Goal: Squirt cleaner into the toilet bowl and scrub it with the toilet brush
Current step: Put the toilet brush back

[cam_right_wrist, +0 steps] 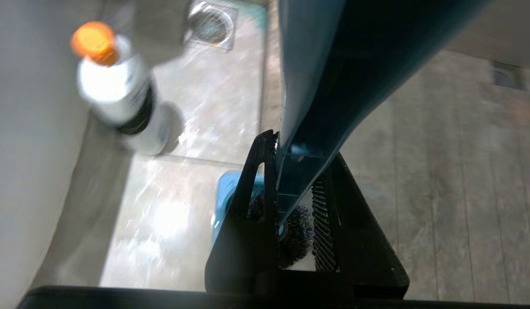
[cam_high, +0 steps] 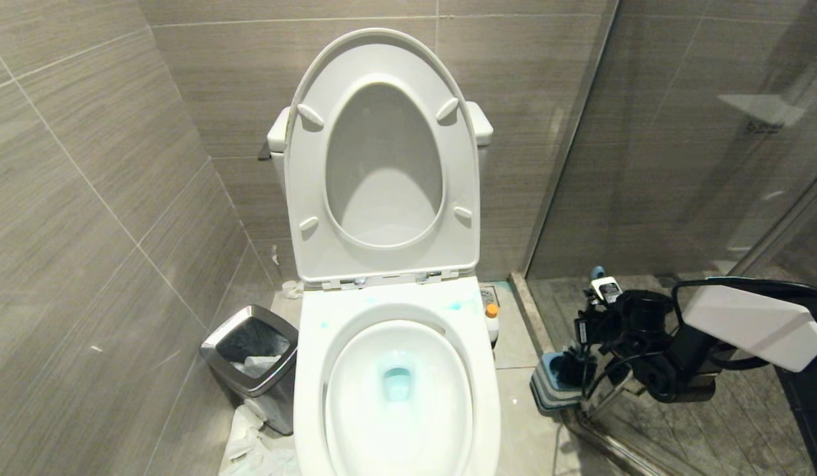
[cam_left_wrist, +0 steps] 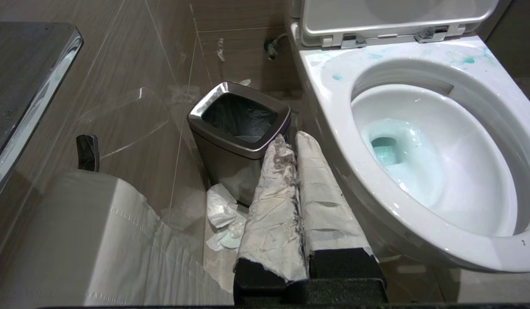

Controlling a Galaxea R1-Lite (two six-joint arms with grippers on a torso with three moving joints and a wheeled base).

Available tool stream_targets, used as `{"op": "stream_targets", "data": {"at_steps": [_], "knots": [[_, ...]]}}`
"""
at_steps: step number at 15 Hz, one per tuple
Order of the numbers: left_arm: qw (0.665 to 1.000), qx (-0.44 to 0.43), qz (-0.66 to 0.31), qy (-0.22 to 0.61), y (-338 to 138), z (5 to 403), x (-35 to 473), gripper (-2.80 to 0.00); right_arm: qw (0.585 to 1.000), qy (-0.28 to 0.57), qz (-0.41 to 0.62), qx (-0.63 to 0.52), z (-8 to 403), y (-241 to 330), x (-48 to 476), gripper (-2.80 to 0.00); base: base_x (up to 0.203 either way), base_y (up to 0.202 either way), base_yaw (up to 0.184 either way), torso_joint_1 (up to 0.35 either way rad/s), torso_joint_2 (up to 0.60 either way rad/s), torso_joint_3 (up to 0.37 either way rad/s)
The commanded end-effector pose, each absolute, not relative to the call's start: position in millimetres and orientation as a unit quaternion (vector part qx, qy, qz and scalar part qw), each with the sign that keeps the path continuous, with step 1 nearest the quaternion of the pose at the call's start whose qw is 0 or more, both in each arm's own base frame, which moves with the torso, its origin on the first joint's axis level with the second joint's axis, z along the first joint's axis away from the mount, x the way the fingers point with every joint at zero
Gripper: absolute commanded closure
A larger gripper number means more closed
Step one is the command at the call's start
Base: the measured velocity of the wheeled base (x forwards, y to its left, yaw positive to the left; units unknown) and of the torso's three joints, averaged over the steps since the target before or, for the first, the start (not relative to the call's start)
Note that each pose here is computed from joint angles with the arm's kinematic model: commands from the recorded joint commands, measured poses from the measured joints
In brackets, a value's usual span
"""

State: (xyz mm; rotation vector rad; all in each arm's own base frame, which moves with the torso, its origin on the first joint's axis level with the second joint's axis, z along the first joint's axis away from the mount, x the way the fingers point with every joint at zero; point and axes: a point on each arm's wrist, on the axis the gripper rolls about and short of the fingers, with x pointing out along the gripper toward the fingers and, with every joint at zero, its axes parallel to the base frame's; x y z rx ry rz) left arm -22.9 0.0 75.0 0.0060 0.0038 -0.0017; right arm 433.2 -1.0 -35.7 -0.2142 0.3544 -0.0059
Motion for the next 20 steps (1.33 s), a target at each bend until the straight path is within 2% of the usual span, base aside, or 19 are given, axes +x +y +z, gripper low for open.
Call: {"op": "stream_targets", "data": {"at_steps": [1, 20], "knots": [[1.0, 0.003, -0.001, 0.002, 0.0, 75.0, -22.8, 0.0, 0.978, 0.172, 0.004, -0.118, -27.5, -0.7, 430.6, 0.0, 0.0, 0.0, 0.0, 0.0, 0.0, 0.0], [1.0, 0.003, -0.001, 0.002, 0.0, 75.0, -22.8, 0.0, 0.977, 0.165, 0.03, -0.128, -29.9, 6.6, 435.8, 0.0, 0.0, 0.0, 0.0, 0.0, 0.0, 0.0]]}}
